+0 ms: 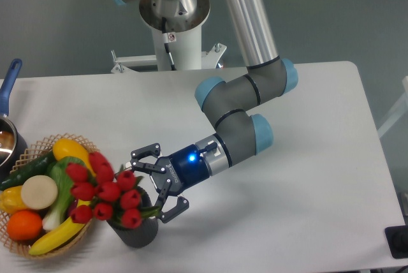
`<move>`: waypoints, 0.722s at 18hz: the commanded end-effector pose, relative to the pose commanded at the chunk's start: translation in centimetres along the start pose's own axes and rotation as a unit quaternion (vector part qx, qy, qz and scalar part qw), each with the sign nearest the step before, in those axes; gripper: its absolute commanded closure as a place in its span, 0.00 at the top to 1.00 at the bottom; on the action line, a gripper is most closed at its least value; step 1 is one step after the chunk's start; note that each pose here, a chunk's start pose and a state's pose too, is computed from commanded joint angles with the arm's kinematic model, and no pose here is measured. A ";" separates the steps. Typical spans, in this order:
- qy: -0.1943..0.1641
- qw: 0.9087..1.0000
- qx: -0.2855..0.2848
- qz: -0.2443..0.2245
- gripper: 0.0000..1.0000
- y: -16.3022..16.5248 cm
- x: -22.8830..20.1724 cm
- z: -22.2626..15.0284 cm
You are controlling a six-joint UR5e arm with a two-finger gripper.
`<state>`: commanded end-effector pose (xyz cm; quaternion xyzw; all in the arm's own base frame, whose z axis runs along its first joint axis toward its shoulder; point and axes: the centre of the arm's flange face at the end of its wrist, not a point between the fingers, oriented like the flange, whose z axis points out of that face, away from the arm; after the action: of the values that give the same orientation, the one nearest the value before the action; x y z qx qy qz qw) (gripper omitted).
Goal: Insert the flowers into the vase
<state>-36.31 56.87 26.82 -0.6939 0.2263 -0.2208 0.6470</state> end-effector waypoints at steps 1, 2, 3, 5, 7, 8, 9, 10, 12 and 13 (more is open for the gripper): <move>-0.006 1.000 -0.018 0.005 1.00 -0.2 -0.2 -0.5; -0.014 0.999 -0.034 0.014 1.00 -1.0 -0.2 -1.2; -0.020 0.998 -0.050 0.022 1.00 -1.7 -0.5 -1.7; -0.033 0.996 -0.074 0.039 1.00 -3.8 -1.3 -2.7; -0.051 0.991 -0.107 0.058 1.00 -6.6 -1.2 -3.9; -0.061 0.987 -0.133 0.073 1.00 -8.0 -1.1 -4.2; -0.072 0.979 -0.168 0.085 1.00 -9.4 -0.6 -4.6; -0.086 0.971 -0.202 0.092 1.00 -10.7 -0.1 -4.9; -0.114 0.961 -0.238 0.082 1.00 -13.6 0.9 -5.5; -0.127 0.959 -0.243 0.074 1.00 -14.8 1.0 -6.0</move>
<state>-38.68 52.39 41.98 -0.8339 0.2399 -0.0200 0.4966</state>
